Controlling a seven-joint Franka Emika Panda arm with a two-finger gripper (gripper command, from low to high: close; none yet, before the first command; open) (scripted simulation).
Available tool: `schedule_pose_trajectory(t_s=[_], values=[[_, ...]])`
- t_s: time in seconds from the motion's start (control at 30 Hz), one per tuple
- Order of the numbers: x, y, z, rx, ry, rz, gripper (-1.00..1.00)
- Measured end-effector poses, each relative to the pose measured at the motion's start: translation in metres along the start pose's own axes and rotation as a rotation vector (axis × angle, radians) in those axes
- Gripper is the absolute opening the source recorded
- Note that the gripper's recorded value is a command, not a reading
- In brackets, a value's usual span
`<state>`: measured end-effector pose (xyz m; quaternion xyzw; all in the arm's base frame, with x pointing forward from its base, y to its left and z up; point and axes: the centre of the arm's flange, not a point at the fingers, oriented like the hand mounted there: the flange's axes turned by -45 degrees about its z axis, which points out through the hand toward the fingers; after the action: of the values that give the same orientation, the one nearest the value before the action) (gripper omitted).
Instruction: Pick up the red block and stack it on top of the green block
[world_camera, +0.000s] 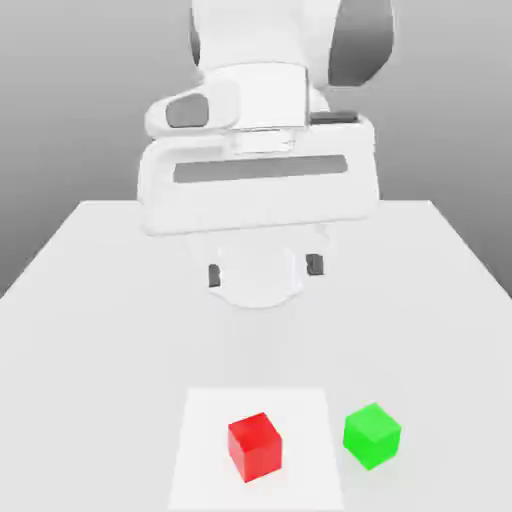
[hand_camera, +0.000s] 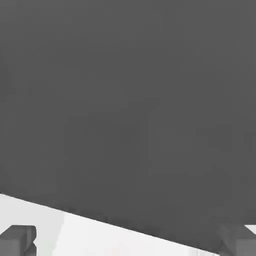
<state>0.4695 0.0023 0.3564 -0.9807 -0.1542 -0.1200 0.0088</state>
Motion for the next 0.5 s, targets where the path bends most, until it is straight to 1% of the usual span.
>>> schedule_pose_trajectory(t_s=[0.23,0.3,0.4,0.43,0.5], values=[[-0.061,-0.009,0.123,0.032,-0.214,-0.12,0.0],[-0.071,-0.01,0.148,0.034,-0.232,-0.132,0.0],[-0.08,-0.011,0.182,0.035,-0.238,-0.135,0.0],[-0.084,-0.011,0.192,0.035,-0.238,-0.134,-1.0],[-0.084,-0.011,0.192,0.035,-0.238,-0.134,-1.0]])
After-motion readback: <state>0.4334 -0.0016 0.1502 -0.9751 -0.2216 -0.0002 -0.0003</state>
